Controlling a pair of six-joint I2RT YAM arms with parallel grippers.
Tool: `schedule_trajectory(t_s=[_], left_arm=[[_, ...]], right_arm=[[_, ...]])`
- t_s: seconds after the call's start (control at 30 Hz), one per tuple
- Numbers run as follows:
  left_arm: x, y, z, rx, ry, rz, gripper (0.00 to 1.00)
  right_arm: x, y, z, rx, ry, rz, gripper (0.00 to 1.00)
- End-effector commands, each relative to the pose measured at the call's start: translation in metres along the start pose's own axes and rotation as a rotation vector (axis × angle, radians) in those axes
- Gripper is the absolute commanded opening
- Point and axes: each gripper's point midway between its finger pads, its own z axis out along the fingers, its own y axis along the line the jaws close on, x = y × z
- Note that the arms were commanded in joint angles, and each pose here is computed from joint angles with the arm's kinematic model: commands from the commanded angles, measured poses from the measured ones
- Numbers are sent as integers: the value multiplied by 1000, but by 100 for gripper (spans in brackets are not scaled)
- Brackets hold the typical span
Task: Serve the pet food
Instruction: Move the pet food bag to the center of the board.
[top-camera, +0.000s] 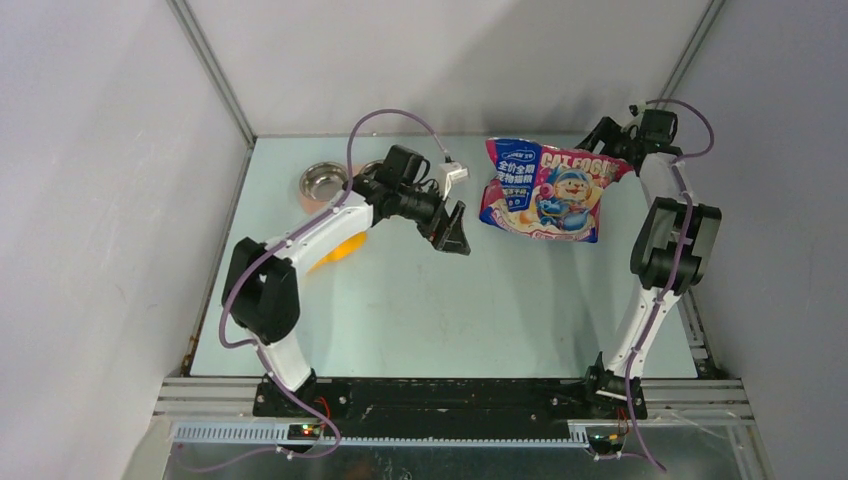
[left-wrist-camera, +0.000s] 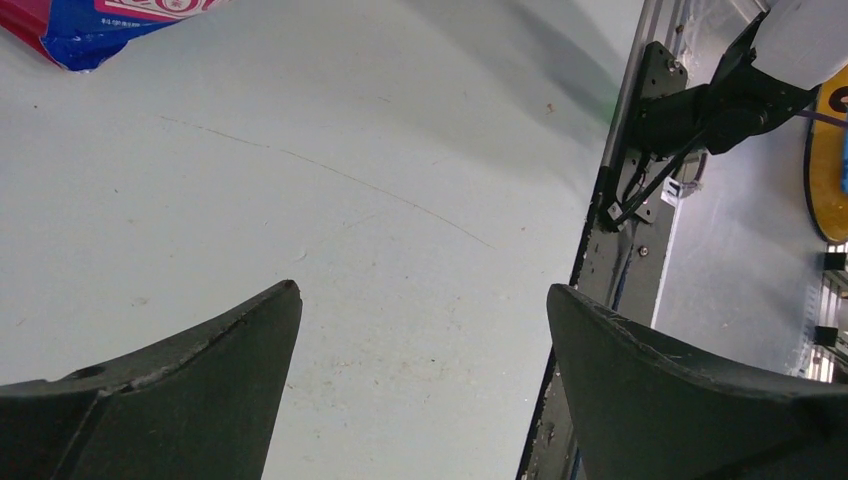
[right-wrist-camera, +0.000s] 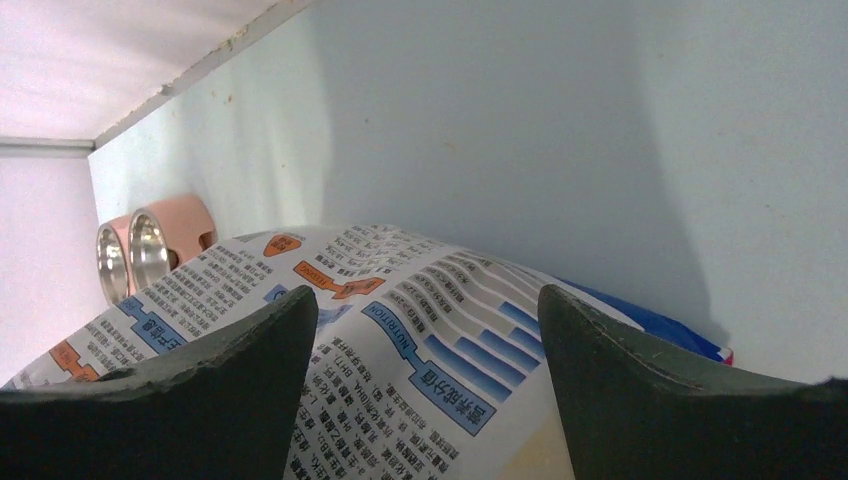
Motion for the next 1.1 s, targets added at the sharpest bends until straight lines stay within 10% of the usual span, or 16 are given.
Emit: schedule_trajectory(t_s=[0.0,1.07], left_arm=[[-15,-10,-11,-3,-73,74,100],[-51,35,-45,-190,-215,-100,100]], right_arm=[[30,4,7,-71,73,26,82],[216,79,-77,-219,497,-101,82]])
